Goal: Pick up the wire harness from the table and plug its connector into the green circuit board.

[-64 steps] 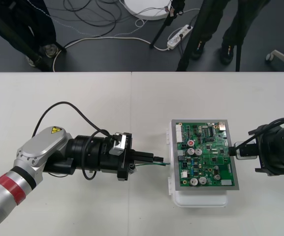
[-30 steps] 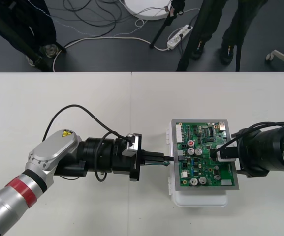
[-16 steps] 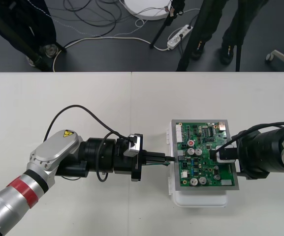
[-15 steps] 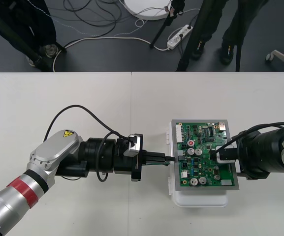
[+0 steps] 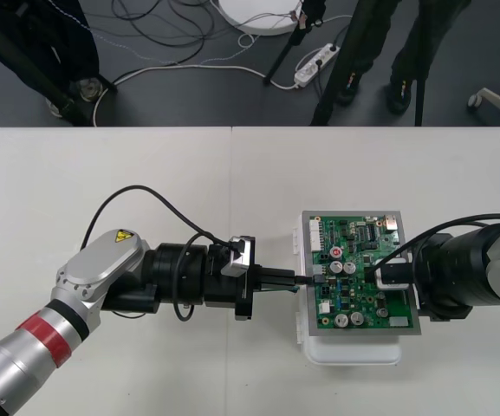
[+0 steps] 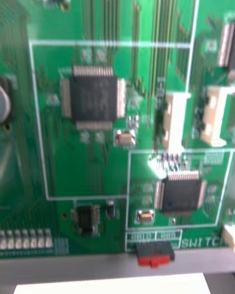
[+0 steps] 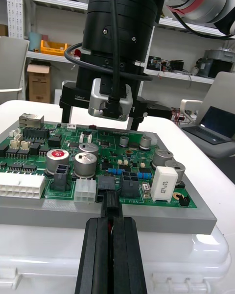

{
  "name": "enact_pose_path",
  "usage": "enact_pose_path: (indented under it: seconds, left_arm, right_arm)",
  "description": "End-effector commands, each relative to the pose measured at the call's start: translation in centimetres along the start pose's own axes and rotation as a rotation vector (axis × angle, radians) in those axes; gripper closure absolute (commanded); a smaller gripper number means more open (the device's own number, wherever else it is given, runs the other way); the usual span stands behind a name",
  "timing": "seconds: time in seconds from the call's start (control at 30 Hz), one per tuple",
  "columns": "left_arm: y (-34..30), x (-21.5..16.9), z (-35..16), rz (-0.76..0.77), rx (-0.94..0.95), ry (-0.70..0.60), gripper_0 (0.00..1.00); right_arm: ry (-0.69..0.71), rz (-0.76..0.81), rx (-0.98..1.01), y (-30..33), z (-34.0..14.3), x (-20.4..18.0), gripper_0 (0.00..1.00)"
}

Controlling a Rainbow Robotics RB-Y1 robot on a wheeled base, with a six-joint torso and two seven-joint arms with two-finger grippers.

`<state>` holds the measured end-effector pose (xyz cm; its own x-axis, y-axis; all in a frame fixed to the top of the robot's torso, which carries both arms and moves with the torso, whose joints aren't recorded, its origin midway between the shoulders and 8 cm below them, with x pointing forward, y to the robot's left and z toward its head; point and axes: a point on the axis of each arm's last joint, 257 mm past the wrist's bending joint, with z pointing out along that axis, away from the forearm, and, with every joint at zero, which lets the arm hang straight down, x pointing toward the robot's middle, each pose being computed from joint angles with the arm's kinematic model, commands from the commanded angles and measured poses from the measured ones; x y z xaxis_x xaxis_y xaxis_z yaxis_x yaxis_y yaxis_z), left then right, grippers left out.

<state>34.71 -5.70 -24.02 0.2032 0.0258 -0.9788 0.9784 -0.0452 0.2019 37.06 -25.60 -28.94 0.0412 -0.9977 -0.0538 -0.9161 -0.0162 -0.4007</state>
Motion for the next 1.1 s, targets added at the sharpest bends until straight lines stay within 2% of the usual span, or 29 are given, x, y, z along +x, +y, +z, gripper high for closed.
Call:
enact_pose_path:
  seconds: [0.03, 1.1]
  left_arm:
    - [0.1, -0.5, 1.4, 0.087, -0.017, -0.020, 1.00]
    - [0.3, -0.6, 2.5, 0.103, -0.023, -0.019, 1.00]
  right_arm:
    - [-0.018, 0.008, 0.015, -0.9, -0.4, -1.3, 0.00]
    - [-0.056, 0.004, 0.017, -1.3, -0.6, -2.8, 0.00]
